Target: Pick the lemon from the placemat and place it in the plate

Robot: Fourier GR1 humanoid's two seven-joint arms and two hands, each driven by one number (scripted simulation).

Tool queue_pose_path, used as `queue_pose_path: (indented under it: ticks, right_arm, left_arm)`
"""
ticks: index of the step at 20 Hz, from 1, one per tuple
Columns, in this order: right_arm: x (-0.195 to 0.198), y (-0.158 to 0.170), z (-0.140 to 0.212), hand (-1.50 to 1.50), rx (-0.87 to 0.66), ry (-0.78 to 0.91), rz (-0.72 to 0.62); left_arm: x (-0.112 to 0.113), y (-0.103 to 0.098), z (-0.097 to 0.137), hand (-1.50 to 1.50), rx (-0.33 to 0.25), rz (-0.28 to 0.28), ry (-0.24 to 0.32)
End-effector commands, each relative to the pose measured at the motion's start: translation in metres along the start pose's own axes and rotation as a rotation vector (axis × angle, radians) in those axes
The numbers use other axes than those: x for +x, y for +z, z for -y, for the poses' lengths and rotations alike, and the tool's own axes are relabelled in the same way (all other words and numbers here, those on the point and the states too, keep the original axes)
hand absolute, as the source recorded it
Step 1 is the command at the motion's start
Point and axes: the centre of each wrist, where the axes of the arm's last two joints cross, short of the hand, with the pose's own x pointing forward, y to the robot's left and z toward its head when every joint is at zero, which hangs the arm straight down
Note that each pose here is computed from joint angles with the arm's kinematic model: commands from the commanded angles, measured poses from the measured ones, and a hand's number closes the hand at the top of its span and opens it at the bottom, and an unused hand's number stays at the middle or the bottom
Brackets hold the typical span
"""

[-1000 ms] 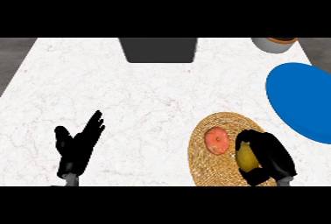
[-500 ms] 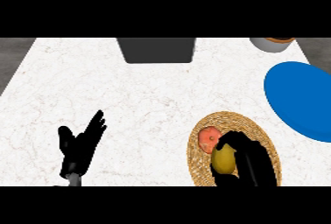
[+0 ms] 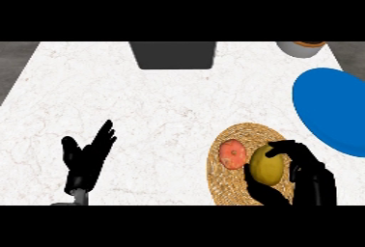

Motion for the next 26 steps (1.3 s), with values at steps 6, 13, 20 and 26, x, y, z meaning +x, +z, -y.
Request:
queue_pose_path:
  ticks: [6, 13, 20, 26]
  right_arm:
    - [-0.063, -0.041, 0.044, 1.50, -0.206, -0.184, -0.090]
    - [-0.143, -0.117, 0.055, 1.50, -0.399, -0.080, -0.145]
    - [-0.206, -0.164, 0.071, 1.50, -0.388, -0.072, -0.150]
    - [-0.223, -0.197, 0.060, 1.50, -0.386, -0.077, -0.143]
  left_arm:
    - [0.002, -0.014, 0.007, 0.00, -0.010, -0.006, 0.005]
    - [-0.002, -0.012, 0.004, 0.00, -0.019, -0.008, -0.010]
    - [-0.007, -0.003, 0.006, 0.00, -0.028, -0.004, -0.007]
    - [-0.012, -0.005, 0.014, 0.00, -0.058, 0.007, -0.004]
